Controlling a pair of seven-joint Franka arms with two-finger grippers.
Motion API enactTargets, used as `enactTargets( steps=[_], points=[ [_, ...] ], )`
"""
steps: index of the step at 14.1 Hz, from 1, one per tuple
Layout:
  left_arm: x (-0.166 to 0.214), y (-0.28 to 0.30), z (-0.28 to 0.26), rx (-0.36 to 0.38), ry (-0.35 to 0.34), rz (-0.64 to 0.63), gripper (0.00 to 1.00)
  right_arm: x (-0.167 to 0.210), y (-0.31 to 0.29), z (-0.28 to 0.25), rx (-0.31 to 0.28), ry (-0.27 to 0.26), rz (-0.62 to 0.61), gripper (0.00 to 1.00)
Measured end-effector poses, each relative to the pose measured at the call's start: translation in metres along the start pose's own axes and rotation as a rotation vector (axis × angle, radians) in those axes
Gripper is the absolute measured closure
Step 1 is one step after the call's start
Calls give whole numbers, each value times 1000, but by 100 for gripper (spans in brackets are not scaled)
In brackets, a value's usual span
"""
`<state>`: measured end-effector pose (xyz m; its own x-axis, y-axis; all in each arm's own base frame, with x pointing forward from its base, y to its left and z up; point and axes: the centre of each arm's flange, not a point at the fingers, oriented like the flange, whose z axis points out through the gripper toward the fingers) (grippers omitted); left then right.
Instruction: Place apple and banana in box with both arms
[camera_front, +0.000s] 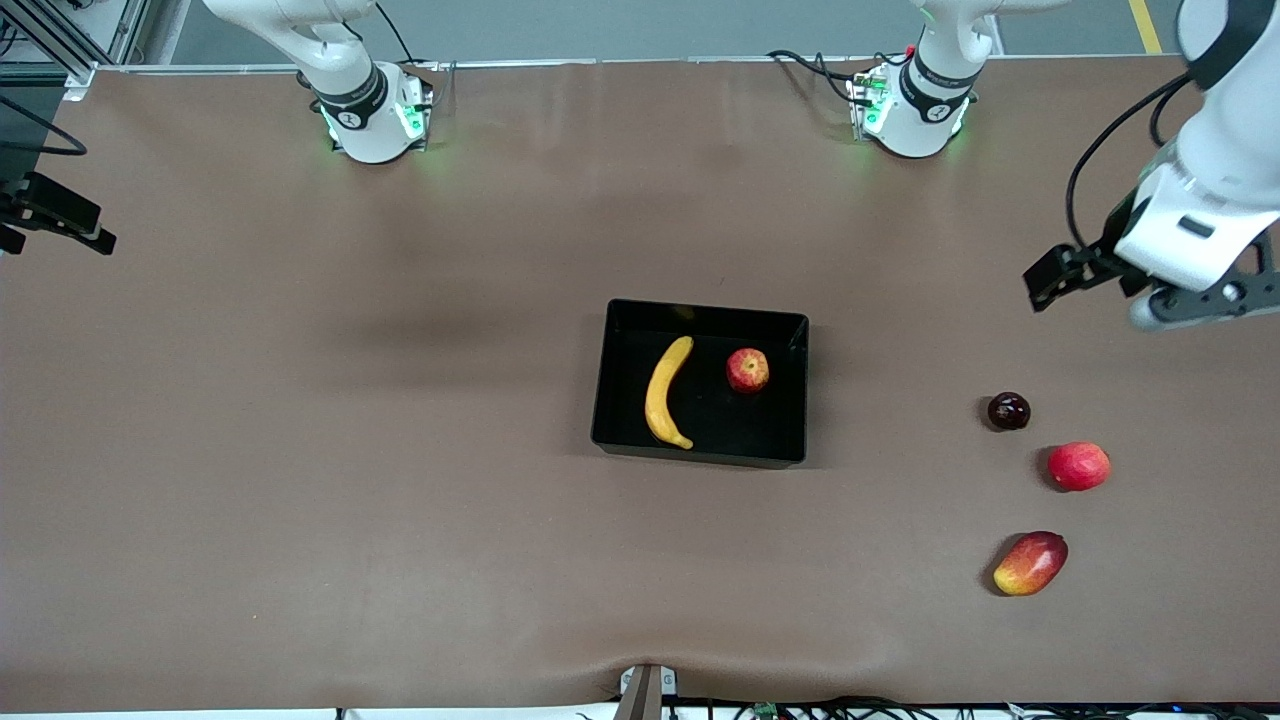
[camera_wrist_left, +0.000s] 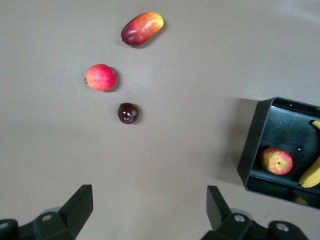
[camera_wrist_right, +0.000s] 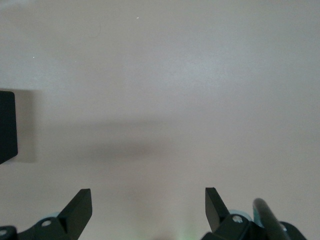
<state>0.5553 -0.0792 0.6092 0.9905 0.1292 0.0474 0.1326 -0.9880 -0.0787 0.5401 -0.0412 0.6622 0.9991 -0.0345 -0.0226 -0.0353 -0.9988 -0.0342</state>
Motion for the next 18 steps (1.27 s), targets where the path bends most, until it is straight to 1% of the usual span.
enactTargets(
  steps=[2,5,7,11,14,18],
  points=[
    [-11,-5,-5,1,12,14,0,0,0,0,0,0,0,0],
    [-17,-5,-10,-6,17,58,0,0,0,0,0,0,0,0],
    [-17,-5,-12,-29,10,74,0,0,0,0,0,0,0,0],
    [-21,-9,-23,-39,-9,115,0,0,0,0,0,0,0,0],
    [-22,-12,-24,-42,-18,119,0,0,0,0,0,0,0,0],
    [-22,-10,-26,-43,-15,126,0,0,0,0,0,0,0,0]
  ],
)
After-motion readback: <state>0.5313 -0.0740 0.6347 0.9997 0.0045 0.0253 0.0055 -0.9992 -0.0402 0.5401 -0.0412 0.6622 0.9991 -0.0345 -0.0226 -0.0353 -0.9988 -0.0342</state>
